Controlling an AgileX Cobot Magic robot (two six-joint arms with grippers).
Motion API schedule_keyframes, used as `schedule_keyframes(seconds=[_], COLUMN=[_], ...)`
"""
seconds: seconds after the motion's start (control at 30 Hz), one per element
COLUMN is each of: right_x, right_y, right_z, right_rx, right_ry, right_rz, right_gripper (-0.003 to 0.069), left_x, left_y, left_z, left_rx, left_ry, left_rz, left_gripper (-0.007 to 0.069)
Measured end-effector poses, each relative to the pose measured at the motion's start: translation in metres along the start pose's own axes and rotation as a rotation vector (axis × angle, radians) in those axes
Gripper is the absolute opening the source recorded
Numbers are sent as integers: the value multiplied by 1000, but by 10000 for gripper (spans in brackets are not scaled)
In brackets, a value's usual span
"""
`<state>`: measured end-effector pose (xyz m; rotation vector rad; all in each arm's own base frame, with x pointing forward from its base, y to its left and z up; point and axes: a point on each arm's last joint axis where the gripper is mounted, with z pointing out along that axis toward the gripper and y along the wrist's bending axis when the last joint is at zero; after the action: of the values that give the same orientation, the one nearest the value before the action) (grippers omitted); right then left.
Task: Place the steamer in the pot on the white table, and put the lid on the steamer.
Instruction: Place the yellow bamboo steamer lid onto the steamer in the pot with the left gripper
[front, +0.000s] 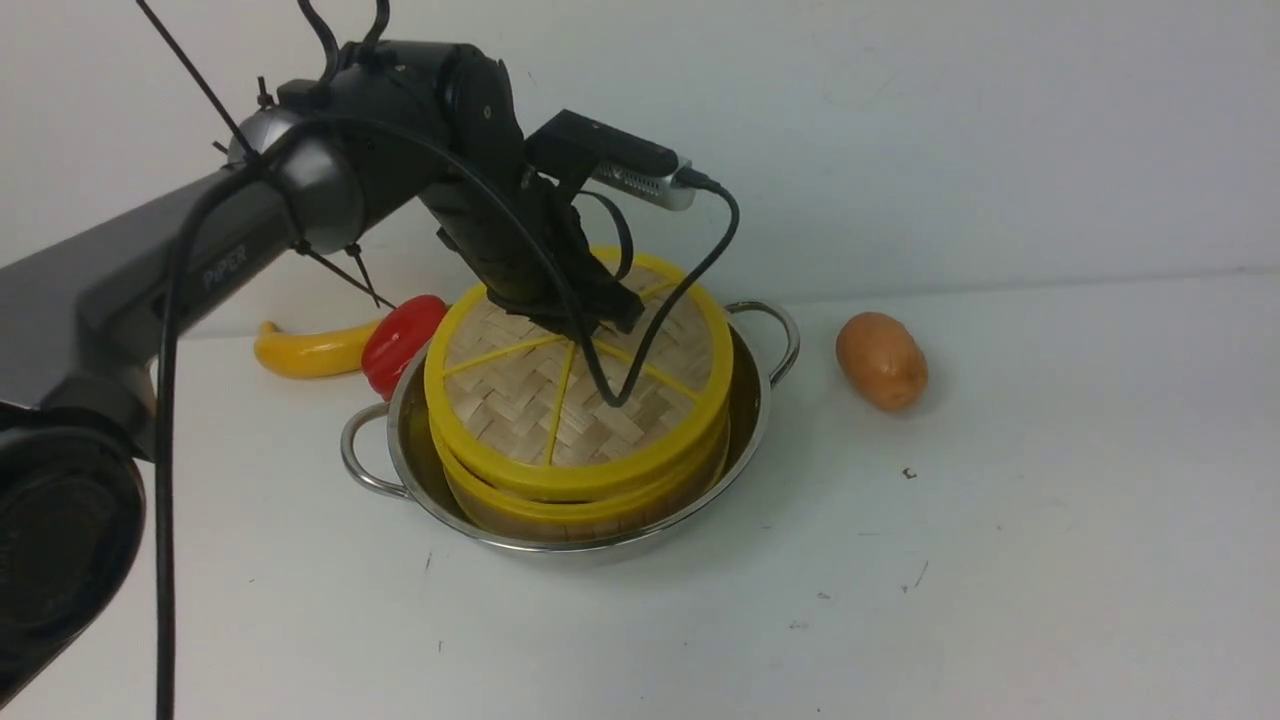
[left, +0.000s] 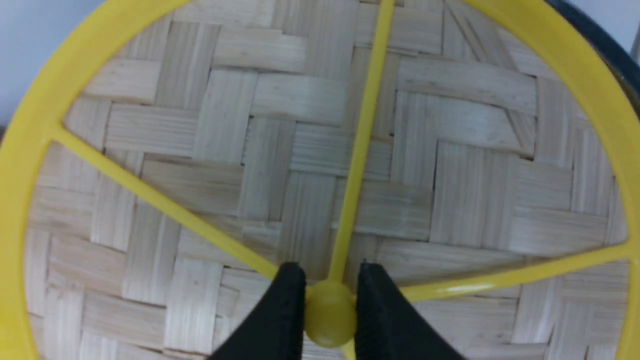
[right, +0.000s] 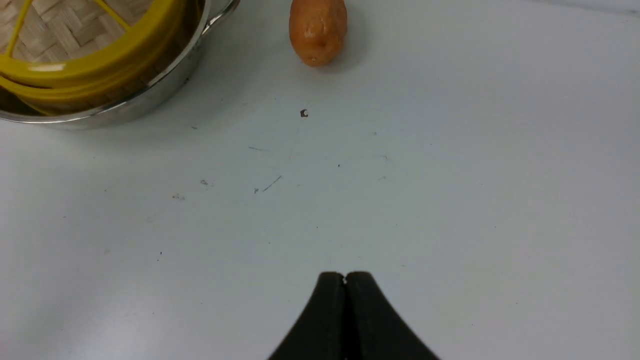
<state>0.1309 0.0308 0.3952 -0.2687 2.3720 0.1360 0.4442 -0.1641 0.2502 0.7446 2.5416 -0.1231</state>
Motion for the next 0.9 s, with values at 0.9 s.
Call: schedule_keyframes(seconds=[0.9], right_x=[0], right_y=[0], right_z=[0], right_rx=[0], right_ry=[0], right_rz=[0], right_gripper=[3], left_x=[6], left_y=[-2], left_z=[7], left_rx=[-22], left_ry=[95], left_rz=[-28], left_gripper=[115])
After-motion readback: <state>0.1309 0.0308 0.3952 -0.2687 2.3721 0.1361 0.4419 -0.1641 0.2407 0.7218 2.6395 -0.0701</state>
